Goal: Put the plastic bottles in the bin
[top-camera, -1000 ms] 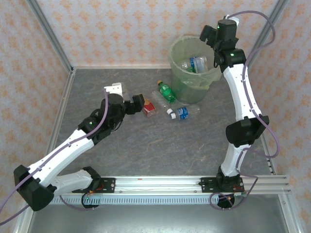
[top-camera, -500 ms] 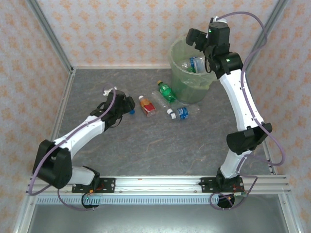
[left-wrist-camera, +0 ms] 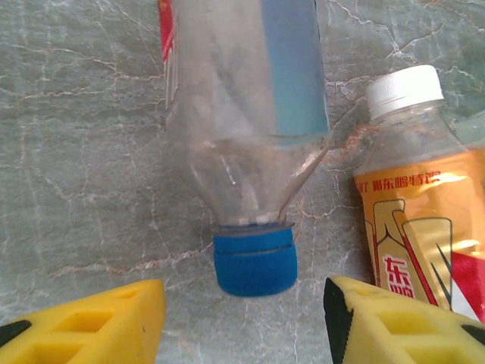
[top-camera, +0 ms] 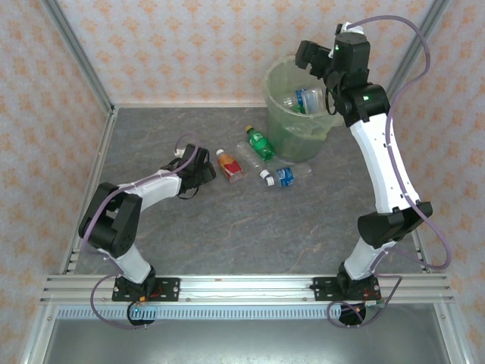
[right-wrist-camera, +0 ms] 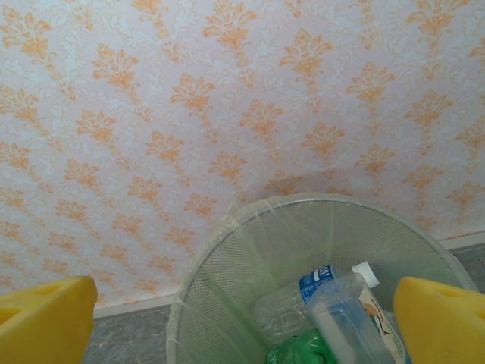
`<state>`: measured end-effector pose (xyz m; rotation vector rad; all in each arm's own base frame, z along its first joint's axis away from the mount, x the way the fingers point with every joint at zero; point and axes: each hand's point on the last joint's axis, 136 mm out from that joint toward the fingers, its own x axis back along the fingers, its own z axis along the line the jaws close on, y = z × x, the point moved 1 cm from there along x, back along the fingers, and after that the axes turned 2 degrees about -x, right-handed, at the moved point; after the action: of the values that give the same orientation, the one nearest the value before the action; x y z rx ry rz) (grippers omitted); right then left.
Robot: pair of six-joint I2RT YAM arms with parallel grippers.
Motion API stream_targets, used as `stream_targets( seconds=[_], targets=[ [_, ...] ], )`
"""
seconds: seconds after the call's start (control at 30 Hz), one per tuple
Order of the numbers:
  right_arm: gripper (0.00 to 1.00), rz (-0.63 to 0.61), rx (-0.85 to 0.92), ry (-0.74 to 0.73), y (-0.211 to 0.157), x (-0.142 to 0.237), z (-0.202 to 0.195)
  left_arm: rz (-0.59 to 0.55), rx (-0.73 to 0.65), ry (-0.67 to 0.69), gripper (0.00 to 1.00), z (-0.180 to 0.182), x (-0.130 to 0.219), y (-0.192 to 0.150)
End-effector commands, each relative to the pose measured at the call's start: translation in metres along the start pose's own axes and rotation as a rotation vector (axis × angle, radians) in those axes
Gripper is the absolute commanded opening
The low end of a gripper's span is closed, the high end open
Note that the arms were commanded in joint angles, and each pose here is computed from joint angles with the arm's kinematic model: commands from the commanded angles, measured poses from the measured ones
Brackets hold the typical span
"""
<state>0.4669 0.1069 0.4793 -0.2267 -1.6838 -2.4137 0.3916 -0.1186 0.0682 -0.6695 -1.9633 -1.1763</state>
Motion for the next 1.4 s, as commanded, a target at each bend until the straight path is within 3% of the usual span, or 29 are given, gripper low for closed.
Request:
stream_targets(
  seconds=[0.0,0.33,0.5,0.63,0.7,1.0,1.37],
  targets=[
    [1.0,-0.006,-0.002,-0.006,0.004,0.013,-0.002,-0.027,0.016,-0.03,0.59,-0.013,-0.005,0.016],
    [1.0,-0.009,-0.009,0.012,0.008,0.019,0.001,-0.013,0.01,0.017,0.53,-0.009,-0.032,0.018],
    [1.0,-0.001,-0.008,0.022,0.005,0.019,0.004,-0.016,0.004,0.031,0.43,-0.006,-0.034,0.017],
    [1.0,0.009,-0.01,0.041,0.002,0.019,0.008,-0.019,0.0,0.032,0.27,-0.003,-0.03,0.016],
    [1.0,0.013,-0.014,0.055,0.002,0.018,0.011,-0.032,0.003,0.023,0.27,-0.003,-0.024,0.019],
    [1.0,0.06,-0.048,0.212,-0.005,0.018,0.039,-0.143,-0.052,-0.102,0.26,-0.018,0.036,0.038],
    [1.0,0.194,-0.079,0.527,-0.026,0.027,0.099,-0.369,-0.296,-0.456,0.26,-0.081,0.155,0.053]
  ],
)
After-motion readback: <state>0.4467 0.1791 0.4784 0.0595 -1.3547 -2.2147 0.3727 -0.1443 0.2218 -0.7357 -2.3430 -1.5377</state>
